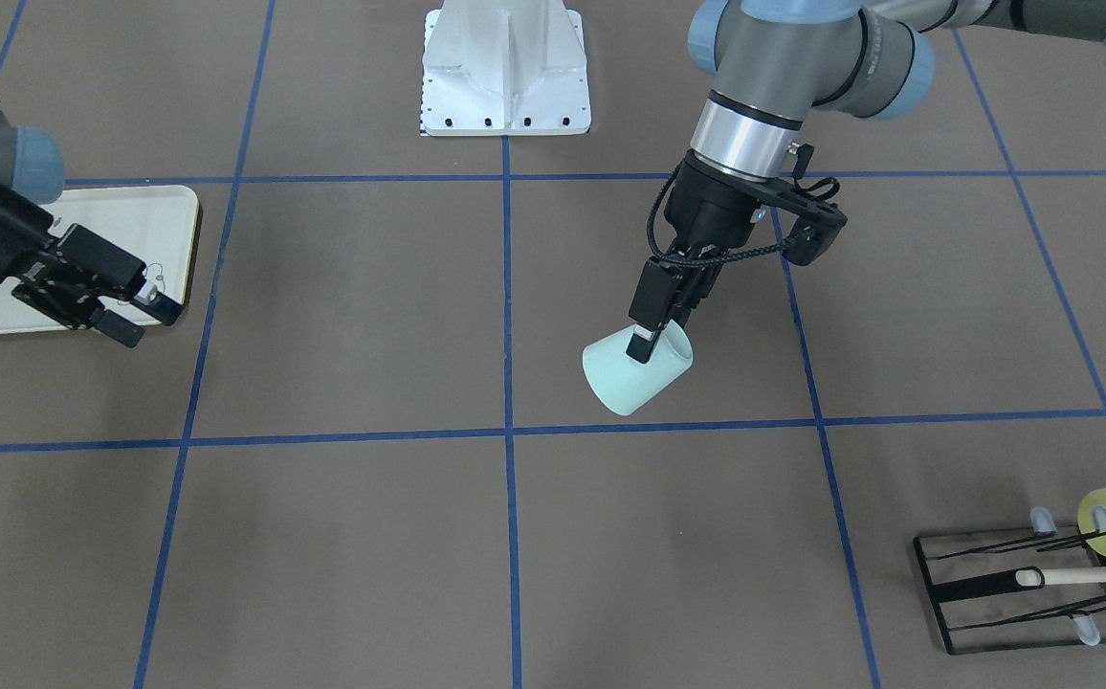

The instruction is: Left arm grabs green cup and hands to right arm on tray

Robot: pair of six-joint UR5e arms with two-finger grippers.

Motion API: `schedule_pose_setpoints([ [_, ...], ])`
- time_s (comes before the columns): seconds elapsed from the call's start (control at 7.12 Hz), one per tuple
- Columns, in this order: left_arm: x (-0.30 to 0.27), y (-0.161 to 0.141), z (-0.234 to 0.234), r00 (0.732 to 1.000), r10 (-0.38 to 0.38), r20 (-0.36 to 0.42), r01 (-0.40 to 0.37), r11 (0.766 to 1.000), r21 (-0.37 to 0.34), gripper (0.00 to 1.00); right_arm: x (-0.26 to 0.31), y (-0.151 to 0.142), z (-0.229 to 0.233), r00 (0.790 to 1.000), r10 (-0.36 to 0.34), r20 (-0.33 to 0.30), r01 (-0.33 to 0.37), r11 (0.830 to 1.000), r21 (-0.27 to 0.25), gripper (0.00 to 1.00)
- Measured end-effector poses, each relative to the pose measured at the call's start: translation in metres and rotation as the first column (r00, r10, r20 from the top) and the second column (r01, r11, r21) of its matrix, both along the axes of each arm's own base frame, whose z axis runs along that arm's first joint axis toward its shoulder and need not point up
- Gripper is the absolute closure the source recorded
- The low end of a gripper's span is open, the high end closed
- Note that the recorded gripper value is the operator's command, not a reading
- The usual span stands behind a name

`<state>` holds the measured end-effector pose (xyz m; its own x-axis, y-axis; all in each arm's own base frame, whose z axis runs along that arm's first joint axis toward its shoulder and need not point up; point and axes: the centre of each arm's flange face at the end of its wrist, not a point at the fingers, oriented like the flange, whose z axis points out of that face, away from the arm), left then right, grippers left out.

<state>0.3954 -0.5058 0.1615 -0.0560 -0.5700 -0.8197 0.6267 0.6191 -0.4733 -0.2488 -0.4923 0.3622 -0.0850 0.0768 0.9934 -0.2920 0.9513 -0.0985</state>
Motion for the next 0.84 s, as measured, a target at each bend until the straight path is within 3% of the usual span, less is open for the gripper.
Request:
schedule_pose_setpoints([
  [0.42,0.016,0.027,-0.019,0.986,0.012,-0.168,-0.016,1.000,-0.026,0.88,-0.014,0.017,-0.049,0.986,-0.049,0.159,0.035,0.995,0.089,0.00],
  [0.84,0.015,0.056,-0.045,0.929,0.019,-0.371,-0.048,0.996,-0.069,0.88,-0.017,0.031,-0.091,0.947,-0.077,0.312,0.027,0.986,0.164,0.00],
])
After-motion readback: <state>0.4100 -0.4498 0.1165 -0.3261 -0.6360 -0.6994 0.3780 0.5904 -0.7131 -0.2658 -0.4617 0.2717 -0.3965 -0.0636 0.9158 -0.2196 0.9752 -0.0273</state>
